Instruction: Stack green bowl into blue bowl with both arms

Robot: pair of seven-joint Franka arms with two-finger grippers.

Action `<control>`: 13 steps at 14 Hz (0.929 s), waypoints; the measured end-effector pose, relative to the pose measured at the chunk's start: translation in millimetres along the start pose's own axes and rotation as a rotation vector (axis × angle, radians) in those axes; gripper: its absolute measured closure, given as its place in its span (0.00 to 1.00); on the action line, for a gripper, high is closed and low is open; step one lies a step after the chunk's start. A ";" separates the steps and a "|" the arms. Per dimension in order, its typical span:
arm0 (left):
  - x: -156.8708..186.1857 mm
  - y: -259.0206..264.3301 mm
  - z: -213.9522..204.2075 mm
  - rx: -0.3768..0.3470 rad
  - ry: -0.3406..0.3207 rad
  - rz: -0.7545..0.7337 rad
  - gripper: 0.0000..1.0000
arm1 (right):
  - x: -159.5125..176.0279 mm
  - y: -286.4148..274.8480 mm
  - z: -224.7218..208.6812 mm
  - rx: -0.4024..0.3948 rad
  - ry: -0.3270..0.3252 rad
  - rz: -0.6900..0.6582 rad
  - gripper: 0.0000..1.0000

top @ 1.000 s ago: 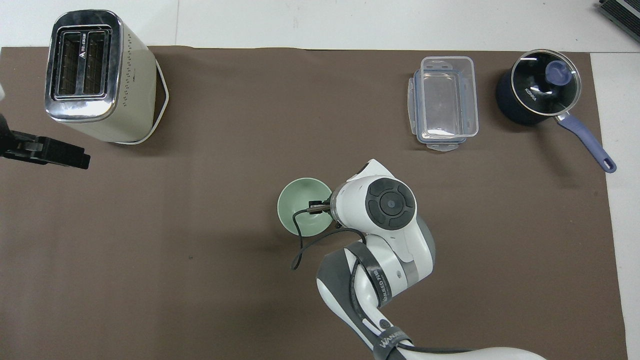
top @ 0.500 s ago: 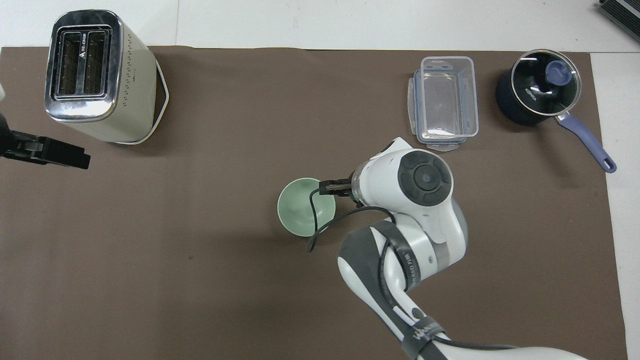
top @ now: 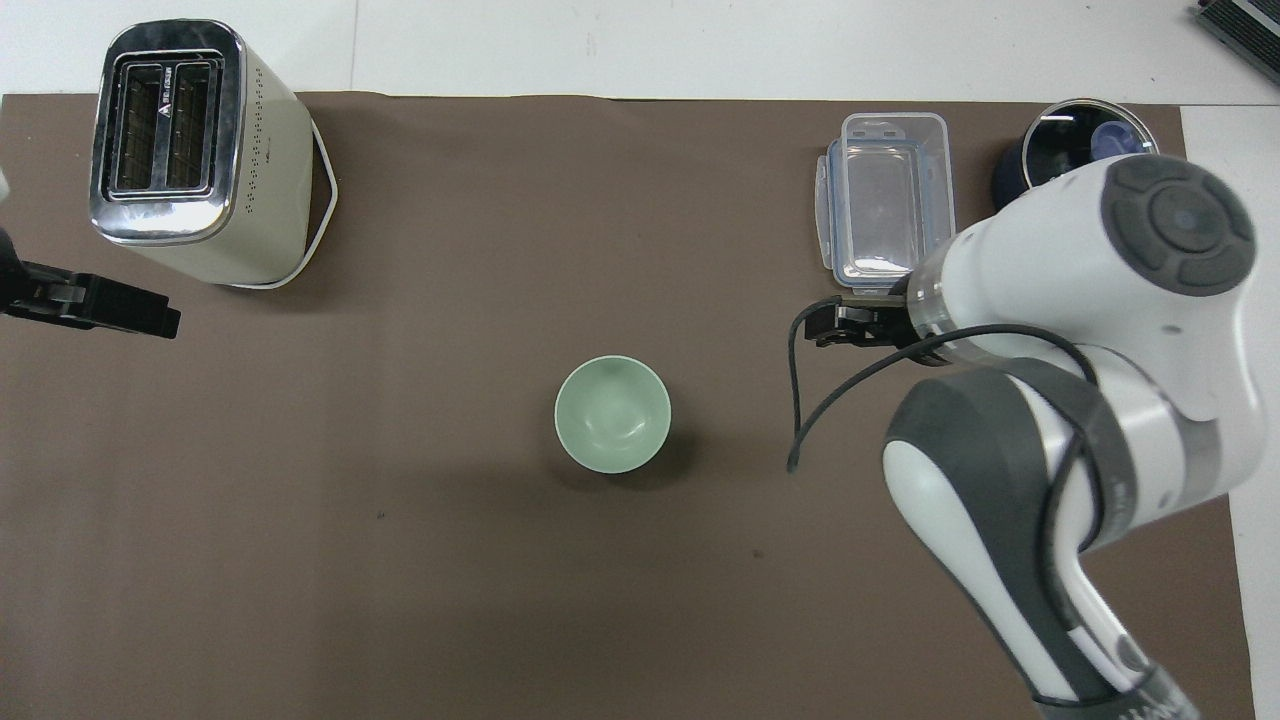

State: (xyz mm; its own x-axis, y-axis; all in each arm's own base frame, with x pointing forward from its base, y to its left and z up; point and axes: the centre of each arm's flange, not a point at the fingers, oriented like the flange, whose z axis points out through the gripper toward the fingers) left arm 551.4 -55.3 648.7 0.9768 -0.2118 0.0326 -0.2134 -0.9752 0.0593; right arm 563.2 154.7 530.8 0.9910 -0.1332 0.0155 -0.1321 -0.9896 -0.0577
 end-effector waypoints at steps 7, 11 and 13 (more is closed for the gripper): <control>0.1 0.5 0.0 0.000 0.000 0.001 0.00 | 5.8 114.5 -39.6 -0.009 -0.041 0.069 0.00; 0.1 0.6 0.0 0.000 0.000 0.001 0.00 | 7.2 153.0 -55.8 -0.002 -0.016 0.063 0.00; 0.1 0.6 0.0 0.000 0.000 0.001 0.00 | 3.9 152.6 -78.1 -0.015 -0.001 0.049 0.00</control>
State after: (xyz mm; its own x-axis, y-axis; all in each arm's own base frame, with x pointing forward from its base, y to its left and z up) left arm 551.3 -55.9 648.7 0.9765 -0.2128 0.0326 -0.2145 -0.9749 0.0593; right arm 545.1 -1.2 600.0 0.9834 -0.1812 0.0117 -0.1806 -0.9826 -0.0434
